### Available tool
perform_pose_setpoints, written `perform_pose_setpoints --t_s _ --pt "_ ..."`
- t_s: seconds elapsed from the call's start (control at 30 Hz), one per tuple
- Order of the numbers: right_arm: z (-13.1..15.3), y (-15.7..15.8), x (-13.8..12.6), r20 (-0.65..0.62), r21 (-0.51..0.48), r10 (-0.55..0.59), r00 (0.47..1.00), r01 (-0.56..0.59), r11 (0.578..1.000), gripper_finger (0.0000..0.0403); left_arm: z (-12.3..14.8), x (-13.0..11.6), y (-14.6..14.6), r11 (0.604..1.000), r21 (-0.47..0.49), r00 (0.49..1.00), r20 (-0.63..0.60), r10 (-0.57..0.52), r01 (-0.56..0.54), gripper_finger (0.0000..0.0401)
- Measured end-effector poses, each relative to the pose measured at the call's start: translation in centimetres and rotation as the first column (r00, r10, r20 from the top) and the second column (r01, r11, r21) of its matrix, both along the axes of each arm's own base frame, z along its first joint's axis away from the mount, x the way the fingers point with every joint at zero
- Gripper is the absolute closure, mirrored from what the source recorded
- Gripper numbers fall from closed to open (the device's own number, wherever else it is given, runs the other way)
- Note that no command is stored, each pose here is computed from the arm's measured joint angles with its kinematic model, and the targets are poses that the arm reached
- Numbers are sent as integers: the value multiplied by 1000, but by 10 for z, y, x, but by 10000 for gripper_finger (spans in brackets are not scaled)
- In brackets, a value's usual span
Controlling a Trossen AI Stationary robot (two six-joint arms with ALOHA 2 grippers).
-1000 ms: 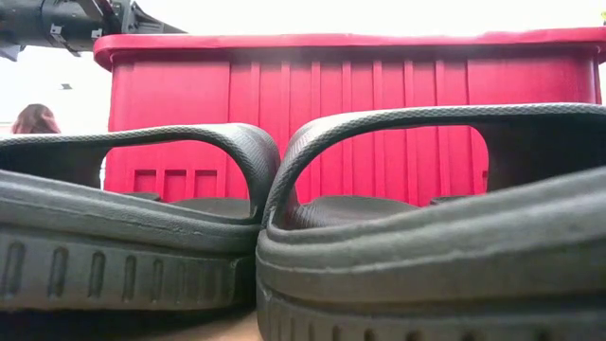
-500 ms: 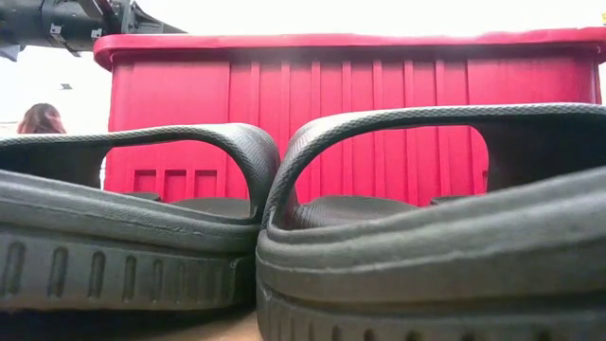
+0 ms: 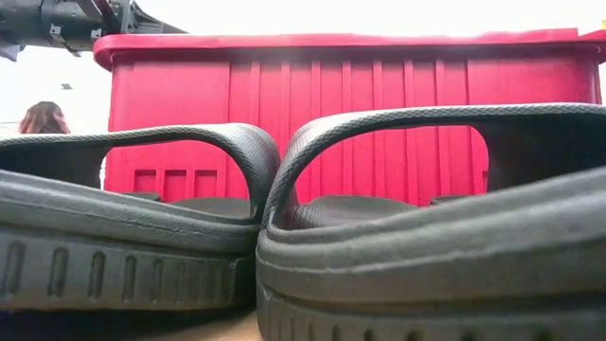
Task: Pick and place slides into bin
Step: Put the black slide into the red bin
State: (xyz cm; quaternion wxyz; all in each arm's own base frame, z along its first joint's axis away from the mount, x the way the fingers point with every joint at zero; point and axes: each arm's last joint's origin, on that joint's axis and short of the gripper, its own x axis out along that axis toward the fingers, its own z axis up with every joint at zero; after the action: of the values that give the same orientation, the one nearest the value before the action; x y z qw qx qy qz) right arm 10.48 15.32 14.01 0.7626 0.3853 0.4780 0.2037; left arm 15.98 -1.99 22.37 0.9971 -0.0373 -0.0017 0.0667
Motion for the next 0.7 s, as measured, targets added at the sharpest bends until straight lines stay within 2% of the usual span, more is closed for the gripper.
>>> perform_pose_setpoints --t_s 0.17,0.3,0.4,0.5,0.6,0.7 --pt "2 1 0 17 11 14 1000 -14 1000 390 0 0 0 1000 17 1000 -2 0 0 380" --pt "7 5 1 21 96 80 997 -82 992 391 0 0 0 1000 17 1000 -2 0 0 380" --pt "19 12 2 54 196 153 987 -161 967 397 0 0 0 1000 18 1000 -2 0 0 380" --pt "37 19 6 115 272 175 978 -200 941 396 0 0 0 1000 17 1000 -2 0 0 380" --pt "57 28 12 170 274 185 968 -226 935 396 0 0 0 1000 11 1000 -1 0 0 380" --pt "86 38 19 225 229 210 951 -261 938 398 0 0 0 1000 -1 1000 0 0 0 380"
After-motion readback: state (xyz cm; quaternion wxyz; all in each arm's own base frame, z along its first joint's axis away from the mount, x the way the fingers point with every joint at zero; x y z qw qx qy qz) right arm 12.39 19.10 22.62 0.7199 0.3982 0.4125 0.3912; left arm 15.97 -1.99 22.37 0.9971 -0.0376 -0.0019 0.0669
